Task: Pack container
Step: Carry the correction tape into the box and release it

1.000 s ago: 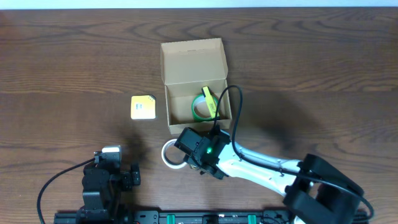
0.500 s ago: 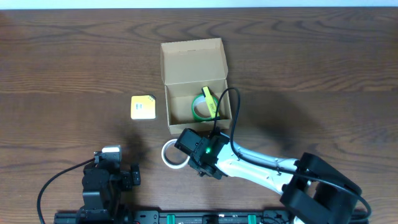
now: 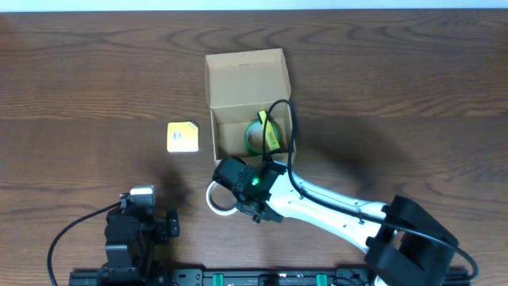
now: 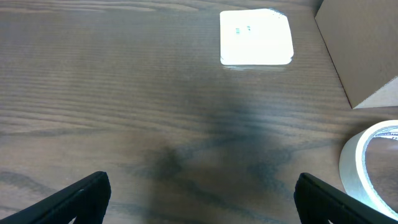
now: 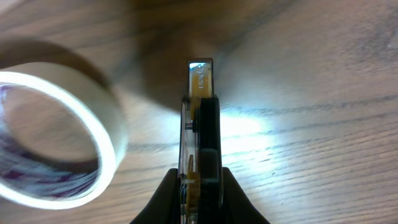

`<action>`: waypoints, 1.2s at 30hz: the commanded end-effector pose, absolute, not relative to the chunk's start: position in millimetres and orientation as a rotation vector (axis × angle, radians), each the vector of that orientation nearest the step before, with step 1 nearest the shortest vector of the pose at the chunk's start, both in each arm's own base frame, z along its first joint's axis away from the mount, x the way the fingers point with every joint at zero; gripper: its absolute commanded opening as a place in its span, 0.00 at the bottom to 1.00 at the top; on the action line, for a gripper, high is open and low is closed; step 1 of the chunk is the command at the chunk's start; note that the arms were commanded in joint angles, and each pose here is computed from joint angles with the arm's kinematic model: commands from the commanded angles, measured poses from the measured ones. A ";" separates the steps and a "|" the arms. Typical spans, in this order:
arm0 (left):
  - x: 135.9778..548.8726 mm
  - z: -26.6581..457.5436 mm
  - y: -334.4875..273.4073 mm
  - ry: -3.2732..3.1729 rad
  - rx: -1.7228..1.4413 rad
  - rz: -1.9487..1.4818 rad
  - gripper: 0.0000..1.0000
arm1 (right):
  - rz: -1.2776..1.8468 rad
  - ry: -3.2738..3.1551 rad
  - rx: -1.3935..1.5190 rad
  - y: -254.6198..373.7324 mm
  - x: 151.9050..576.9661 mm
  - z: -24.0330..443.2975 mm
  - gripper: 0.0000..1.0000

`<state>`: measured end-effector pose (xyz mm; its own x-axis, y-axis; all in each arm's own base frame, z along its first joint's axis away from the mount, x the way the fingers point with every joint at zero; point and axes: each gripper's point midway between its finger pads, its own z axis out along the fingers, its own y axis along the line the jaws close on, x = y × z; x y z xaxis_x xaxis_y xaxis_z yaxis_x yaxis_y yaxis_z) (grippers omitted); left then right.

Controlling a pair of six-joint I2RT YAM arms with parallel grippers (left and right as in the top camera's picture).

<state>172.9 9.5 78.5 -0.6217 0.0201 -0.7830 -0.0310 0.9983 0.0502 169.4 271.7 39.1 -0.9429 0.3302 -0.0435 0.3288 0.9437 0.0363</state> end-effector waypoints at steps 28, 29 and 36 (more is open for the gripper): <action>161.0 61.3 15.1 2.318 0.005 0.123 0.96 | -0.273 2.780 -0.298 227.8 364.4 84.7 0.01; 161.0 61.4 15.1 2.318 0.005 0.123 0.95 | -0.296 2.797 -0.309 225.9 362.7 77.5 0.01; 161.0 61.4 15.1 2.318 0.005 0.123 0.95 | -0.359 2.777 -0.305 221.1 368.3 70.9 0.08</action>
